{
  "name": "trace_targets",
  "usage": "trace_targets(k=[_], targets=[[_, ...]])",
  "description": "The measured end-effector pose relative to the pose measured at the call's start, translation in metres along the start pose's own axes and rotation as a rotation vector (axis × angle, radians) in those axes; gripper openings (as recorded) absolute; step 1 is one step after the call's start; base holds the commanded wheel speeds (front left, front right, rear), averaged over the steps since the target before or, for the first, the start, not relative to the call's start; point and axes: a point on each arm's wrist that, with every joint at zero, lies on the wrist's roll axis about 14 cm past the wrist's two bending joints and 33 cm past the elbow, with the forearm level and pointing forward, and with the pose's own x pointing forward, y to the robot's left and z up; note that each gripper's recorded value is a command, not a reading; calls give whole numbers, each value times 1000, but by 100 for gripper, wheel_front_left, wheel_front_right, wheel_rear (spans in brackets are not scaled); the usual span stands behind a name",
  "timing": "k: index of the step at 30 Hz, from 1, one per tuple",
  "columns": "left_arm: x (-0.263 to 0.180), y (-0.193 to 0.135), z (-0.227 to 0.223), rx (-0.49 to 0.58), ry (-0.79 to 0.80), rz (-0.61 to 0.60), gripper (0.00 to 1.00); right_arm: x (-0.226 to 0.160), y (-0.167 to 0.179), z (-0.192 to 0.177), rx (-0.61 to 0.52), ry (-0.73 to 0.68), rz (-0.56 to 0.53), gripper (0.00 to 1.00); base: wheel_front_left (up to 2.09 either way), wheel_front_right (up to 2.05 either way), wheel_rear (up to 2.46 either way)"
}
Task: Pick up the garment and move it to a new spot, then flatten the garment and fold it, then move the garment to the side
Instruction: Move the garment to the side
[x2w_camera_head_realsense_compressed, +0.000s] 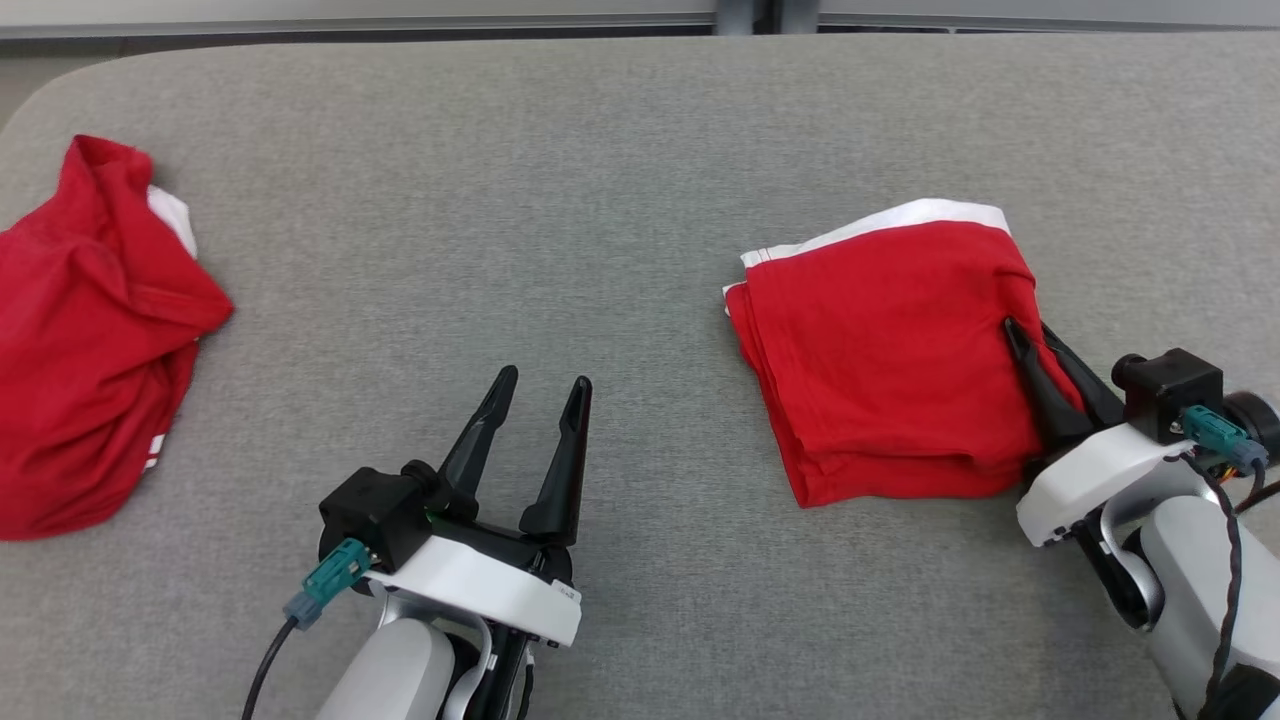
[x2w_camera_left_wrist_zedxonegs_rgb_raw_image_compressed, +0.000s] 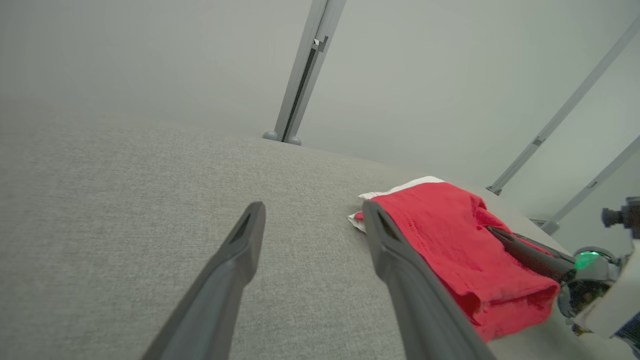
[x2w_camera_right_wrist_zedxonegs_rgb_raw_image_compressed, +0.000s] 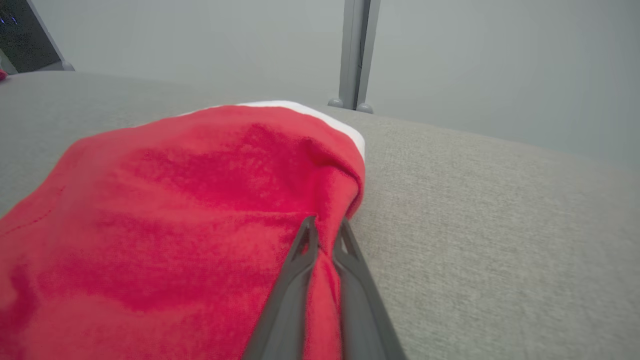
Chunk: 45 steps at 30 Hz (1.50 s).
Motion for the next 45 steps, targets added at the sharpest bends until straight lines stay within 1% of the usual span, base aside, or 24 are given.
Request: trace_targets(k=[2,5,8,11,12,16,19,22,27,33,34,35,39,41,43,45], targets=[[5,-9,-6,4,14,-32,100,-8,-11,3,-96,4,0,0,0,0,0],[14,-27,-15,16,37,-96,100,-23,-29,9,-205,11,-7,0,0,0,0],[27,-48,-21,33,47,-174,100,-41,-55,15,-270,23,-47,0,0,0,0],[41,-66,-27,34,50,-237,100,-63,-81,14,-309,60,-92,0,0,0,0],[47,-75,-28,39,49,-269,100,-73,-93,11,-332,85,-110,0,0,0,0],[66,-114,-45,56,66,-412,100,-107,-153,9,-365,168,-243,0,0,0,0],[77,-124,-63,65,94,-463,100,-120,-188,11,-462,238,-291,0,0,0,0],[88,-128,-74,44,101,-487,100,-130,-216,13,-471,270,-360,0,0,0,0],[99,-122,-91,34,117,-499,100,-149,-257,11,-469,326,-475,0,0,0,0],[105,-112,-89,27,100,-475,100,-154,-276,11,-425,321,-549,0,0,0,0],[105,-110,-88,30,98,-471,100,-154,-277,10,-414,318,-557,10,0,0,0],[105,-109,-87,34,95,-467,100,-153,-277,11,-406,309,-561,100,0,0,0],[103,-102,-81,41,90,-445,100,-149,-273,14,-332,252,-583,100,0,0,0],[103,-101,-79,43,89,-440,100,-148,-272,18,-327,234,-585,100,0,0,0],[99,-100,-76,42,90,-429,100,-146,-272,32,-328,186,-594,100,0,0,0],[95,-98,-70,44,87,-415,100,-139,-263,40,-325,144,-573,100,0,0,0]])
